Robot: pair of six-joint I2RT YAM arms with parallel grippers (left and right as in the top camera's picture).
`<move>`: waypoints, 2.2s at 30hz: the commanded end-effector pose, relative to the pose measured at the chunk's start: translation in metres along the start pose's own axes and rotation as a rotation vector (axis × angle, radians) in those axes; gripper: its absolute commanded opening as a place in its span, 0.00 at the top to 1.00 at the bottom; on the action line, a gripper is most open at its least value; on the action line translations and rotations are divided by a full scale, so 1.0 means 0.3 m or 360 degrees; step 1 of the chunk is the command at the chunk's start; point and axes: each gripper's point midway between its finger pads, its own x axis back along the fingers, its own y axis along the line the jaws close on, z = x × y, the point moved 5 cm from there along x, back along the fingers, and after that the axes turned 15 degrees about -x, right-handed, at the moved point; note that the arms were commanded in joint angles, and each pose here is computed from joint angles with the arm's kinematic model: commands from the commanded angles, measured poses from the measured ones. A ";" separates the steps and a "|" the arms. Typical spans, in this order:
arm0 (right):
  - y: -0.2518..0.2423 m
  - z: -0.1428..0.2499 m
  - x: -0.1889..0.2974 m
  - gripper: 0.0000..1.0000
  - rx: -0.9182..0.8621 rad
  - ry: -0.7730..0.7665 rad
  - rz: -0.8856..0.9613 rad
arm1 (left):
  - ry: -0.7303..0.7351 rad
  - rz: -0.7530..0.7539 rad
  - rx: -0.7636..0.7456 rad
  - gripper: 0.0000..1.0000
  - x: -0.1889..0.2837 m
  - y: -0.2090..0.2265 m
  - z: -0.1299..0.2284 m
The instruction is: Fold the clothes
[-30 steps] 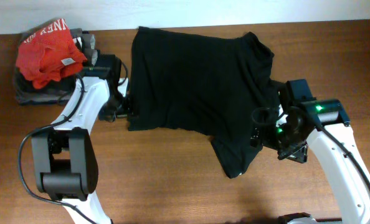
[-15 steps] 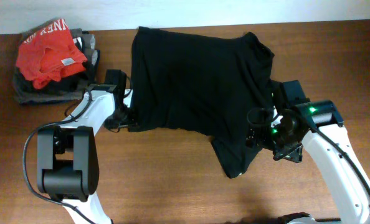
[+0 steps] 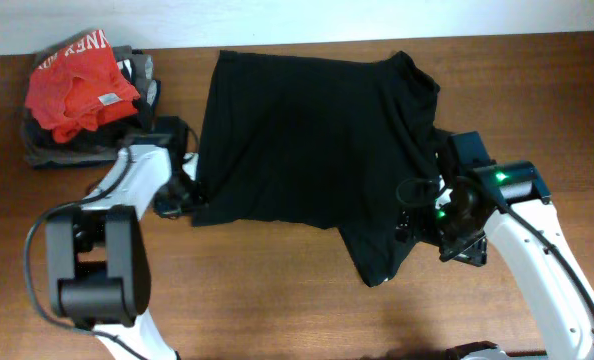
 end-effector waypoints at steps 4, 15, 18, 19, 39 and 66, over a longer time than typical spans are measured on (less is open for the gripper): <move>0.014 0.075 -0.080 0.05 0.0049 0.0056 0.0073 | -0.0399 -0.0093 0.0091 0.99 0.261 0.063 -0.060; 0.003 0.158 -0.325 0.48 -0.0027 0.0044 0.0136 | -0.0427 -0.0091 0.0087 0.99 0.271 0.061 -0.066; -0.029 0.168 -0.410 0.47 -0.0037 0.0063 0.0146 | -0.0427 -0.0090 0.0088 0.99 0.271 0.061 -0.066; -0.030 0.166 -0.423 0.44 -0.0036 0.0057 0.0138 | -0.0428 -0.0091 0.0087 0.99 0.271 0.061 -0.066; -0.009 0.117 -0.547 0.59 0.0020 0.0042 0.0186 | -0.0427 -0.0091 0.0087 0.99 0.271 0.061 -0.066; -0.160 -0.102 -0.108 0.93 -0.0338 -0.0140 -0.0128 | -0.0351 -0.0101 0.0285 0.99 0.281 0.196 0.010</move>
